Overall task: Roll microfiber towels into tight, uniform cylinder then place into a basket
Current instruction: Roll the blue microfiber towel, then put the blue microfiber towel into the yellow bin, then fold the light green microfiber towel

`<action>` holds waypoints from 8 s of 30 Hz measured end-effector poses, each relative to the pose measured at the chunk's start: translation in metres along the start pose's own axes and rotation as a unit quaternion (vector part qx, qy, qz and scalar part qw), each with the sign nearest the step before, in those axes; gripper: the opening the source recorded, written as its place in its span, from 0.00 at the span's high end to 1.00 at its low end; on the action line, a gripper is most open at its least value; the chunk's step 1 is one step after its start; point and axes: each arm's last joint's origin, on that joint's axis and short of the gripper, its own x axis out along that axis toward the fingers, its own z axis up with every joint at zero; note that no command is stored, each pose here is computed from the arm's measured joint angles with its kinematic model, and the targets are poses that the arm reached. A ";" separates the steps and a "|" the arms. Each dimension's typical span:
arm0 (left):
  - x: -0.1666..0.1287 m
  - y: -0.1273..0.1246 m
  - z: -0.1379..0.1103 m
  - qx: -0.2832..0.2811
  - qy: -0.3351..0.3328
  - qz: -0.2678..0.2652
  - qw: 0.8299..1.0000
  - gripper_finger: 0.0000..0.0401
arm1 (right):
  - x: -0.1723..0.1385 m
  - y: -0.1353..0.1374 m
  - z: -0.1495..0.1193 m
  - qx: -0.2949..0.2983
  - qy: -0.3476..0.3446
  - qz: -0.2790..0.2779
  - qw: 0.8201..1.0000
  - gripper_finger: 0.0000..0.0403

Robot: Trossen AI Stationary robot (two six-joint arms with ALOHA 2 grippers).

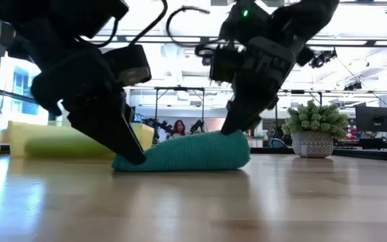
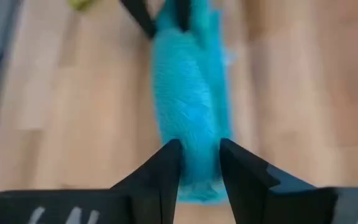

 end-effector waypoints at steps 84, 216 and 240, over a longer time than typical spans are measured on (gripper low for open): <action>0.023 0.013 0.017 0.074 -0.119 0.038 0.989 0.72 | 0.047 0.048 -0.026 -0.018 -0.049 -0.128 0.990 0.65; -0.161 -0.041 -0.004 0.089 0.125 -0.142 0.978 0.63 | -0.100 0.051 -0.015 -0.019 -0.033 -0.286 0.958 0.65; -0.082 -0.063 -0.063 0.187 0.187 0.000 0.964 0.63 | -0.095 0.073 -0.018 -0.017 -0.061 -0.253 0.965 0.65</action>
